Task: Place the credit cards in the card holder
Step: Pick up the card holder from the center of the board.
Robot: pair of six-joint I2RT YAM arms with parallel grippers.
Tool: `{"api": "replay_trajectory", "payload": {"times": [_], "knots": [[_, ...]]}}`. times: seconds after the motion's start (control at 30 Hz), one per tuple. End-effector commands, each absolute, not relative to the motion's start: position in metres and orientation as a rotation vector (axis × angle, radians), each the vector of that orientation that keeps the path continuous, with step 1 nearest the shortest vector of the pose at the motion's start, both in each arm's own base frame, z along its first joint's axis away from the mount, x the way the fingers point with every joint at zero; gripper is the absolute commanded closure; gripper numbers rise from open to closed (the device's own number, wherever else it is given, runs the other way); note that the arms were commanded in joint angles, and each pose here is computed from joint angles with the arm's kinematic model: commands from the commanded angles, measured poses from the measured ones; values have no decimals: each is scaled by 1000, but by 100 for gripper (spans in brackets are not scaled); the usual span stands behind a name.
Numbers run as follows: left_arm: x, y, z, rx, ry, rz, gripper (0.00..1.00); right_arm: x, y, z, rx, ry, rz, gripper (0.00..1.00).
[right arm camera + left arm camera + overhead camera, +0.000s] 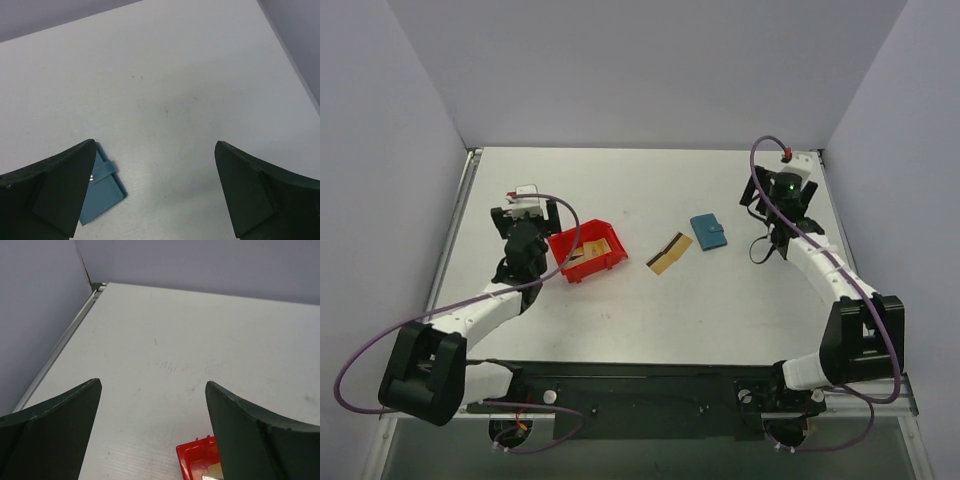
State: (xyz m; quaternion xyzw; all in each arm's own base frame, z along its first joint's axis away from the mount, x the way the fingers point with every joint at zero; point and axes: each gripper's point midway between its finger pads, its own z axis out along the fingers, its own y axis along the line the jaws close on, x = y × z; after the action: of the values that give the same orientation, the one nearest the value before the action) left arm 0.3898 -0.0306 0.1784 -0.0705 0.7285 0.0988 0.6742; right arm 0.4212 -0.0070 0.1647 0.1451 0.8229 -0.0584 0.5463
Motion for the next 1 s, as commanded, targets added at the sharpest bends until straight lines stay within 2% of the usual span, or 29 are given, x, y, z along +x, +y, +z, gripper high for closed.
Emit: {"api": "replay_trajectory", "payload": {"times": [0.0, 0.1, 0.3, 0.43, 0.63, 0.77, 0.97], "knots": [[388, -33, 214, -266, 1643, 173, 4, 408, 16, 129, 351, 2214, -72, 0], [385, -35, 205, -289, 1785, 174, 4, 405, 43, 107, 348, 2321, 152, 1], [388, -61, 220, -296, 1838, 8, 4, 409, 72, 83, 391, 2386, 411, 2], [387, -75, 238, -397, 1791, -120, 4, 400, 74, 60, 431, 2472, 424, 5], [375, -87, 252, -504, 1770, -41, 4, 393, 73, 36, 480, 2524, 425, 5], [375, -117, 246, -399, 1862, -124, 3, 390, 79, 25, 501, 2557, 473, 7], [376, -140, 246, -322, 1873, -258, 3, 392, 77, 14, 564, 2578, 478, 14]]}}
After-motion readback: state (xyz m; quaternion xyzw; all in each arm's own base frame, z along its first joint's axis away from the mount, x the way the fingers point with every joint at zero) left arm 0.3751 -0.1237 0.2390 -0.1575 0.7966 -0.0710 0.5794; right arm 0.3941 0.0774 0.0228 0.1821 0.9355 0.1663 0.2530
